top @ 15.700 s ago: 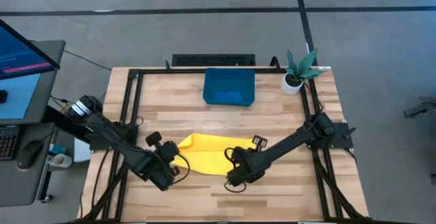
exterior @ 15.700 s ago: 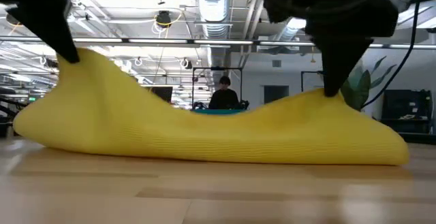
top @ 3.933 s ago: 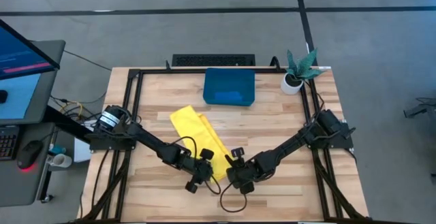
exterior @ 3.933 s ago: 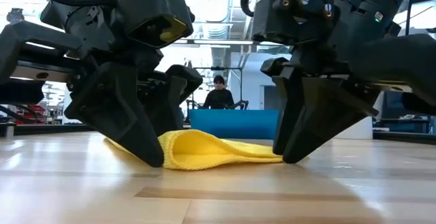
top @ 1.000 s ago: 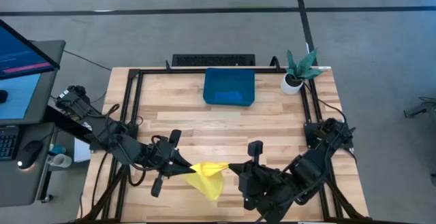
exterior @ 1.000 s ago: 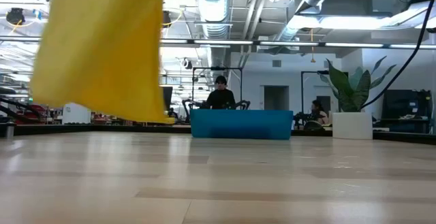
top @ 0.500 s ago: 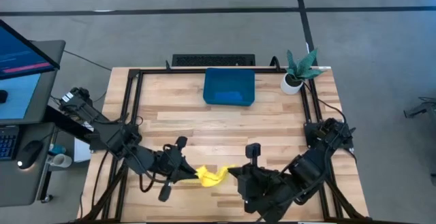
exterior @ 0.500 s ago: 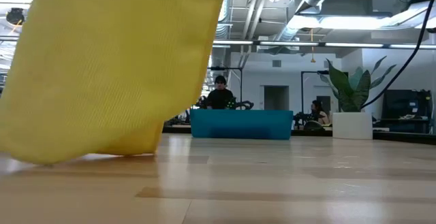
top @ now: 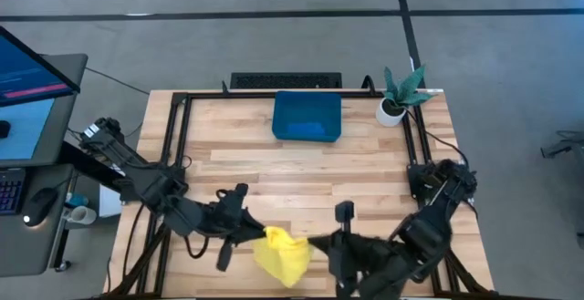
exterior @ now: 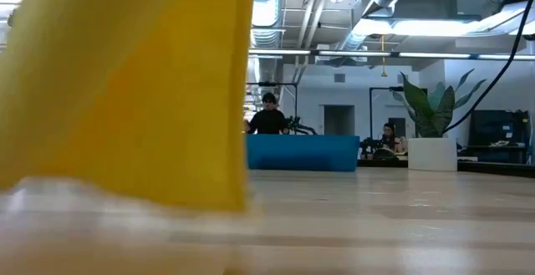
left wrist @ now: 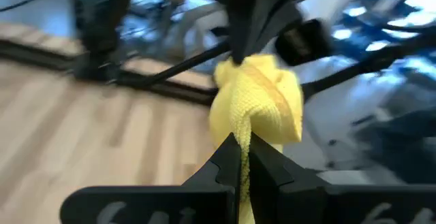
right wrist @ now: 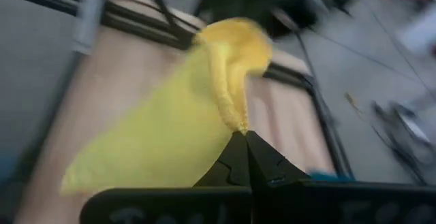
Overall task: Roll microfiber towels into tight, uniform cylinder then place into a basket
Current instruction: Roll the yellow microfiber cloth
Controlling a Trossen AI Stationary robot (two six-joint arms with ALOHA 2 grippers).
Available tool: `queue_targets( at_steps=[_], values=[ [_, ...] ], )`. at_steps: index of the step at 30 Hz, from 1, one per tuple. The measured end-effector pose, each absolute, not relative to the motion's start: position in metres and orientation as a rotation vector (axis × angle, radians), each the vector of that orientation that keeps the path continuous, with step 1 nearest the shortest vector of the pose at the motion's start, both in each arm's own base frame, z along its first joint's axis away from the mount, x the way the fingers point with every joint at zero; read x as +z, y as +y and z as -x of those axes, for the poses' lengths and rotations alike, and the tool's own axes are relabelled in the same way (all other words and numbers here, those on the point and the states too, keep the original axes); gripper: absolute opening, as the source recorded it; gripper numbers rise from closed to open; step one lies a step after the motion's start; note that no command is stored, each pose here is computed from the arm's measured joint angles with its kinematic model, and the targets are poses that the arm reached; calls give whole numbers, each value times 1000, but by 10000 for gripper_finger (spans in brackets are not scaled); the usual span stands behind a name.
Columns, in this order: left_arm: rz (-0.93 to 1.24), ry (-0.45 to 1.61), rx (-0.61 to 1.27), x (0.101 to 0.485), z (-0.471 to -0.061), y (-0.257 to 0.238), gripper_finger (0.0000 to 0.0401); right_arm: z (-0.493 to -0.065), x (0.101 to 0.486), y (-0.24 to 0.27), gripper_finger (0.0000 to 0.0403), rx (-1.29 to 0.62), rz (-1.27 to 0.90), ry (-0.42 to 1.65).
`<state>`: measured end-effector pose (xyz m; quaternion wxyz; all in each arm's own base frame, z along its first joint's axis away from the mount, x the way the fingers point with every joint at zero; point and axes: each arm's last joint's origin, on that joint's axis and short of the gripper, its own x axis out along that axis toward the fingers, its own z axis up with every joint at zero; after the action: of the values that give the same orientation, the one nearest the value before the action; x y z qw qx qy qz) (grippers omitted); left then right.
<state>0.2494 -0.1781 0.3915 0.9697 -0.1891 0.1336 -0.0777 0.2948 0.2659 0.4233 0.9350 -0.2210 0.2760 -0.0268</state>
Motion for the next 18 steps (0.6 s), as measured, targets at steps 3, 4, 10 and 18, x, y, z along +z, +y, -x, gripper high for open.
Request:
queue_targets(
  at_steps=[3,4,10,18],
  values=[
    [282,340,3,377,-250,-169,2,-303,416,246,0,-173,455,625],
    [231,359,69,372,-251,-165,2,-308,412,237,0,-216,447,658],
    [-123,446,383,356,-258,-132,2,-340,383,181,0,-442,411,821],
    [-193,546,363,352,-270,-105,2,-359,374,141,0,-520,411,902]
  ],
)
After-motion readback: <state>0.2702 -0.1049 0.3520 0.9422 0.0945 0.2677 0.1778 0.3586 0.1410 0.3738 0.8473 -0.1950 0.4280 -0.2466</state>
